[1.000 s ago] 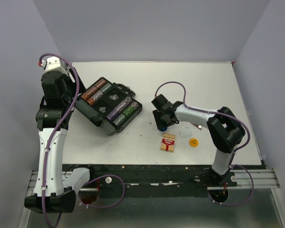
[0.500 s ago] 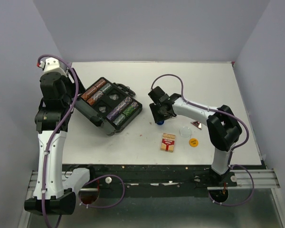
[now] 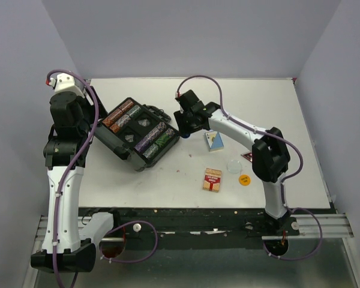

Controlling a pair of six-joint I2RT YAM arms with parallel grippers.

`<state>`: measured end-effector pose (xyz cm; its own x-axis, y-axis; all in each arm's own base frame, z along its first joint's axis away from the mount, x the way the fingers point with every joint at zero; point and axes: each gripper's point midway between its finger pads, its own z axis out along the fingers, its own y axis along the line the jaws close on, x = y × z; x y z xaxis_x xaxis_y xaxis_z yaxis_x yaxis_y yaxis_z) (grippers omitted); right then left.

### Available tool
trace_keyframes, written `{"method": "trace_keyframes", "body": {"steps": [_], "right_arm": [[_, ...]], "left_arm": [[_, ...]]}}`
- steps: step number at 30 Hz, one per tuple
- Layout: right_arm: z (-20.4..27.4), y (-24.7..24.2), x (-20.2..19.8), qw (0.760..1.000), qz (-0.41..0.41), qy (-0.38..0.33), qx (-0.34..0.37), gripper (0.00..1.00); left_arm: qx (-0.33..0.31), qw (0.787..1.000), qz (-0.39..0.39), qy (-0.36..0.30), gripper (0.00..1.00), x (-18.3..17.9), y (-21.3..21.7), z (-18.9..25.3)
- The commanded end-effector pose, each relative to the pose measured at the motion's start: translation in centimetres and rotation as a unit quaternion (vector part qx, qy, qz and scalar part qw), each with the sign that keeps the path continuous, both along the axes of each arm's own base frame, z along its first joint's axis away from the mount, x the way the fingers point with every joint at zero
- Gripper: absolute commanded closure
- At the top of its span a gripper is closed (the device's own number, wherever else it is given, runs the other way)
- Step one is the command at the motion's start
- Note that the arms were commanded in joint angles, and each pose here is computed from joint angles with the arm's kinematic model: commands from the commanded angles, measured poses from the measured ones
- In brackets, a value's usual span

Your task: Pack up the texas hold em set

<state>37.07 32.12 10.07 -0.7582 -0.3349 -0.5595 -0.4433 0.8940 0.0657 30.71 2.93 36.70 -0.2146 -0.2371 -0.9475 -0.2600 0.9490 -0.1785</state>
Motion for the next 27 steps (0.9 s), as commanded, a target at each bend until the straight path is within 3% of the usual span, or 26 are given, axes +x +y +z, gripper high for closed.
{"method": "trace_keyframes", "body": {"steps": [1,12,27], "right_arm": [[0.9,4.2,1.9,0.998,0.042,-0.014,0.037,0.62],[1.6,12.6,5.7,0.989,0.087,-0.055,0.103,0.62],[-0.8,18.0,7.8,0.976,0.108,-0.079,0.17,0.62]], "left_arm": [[0.005,1.0,-0.002,0.004,0.16,-0.1,0.0,-0.3],[0.006,1.0,-0.01,0.006,0.16,0.0,-0.3,-0.3],[-0.005,0.999,-0.031,0.018,0.16,0.3,-1.1,-1.5]]}}
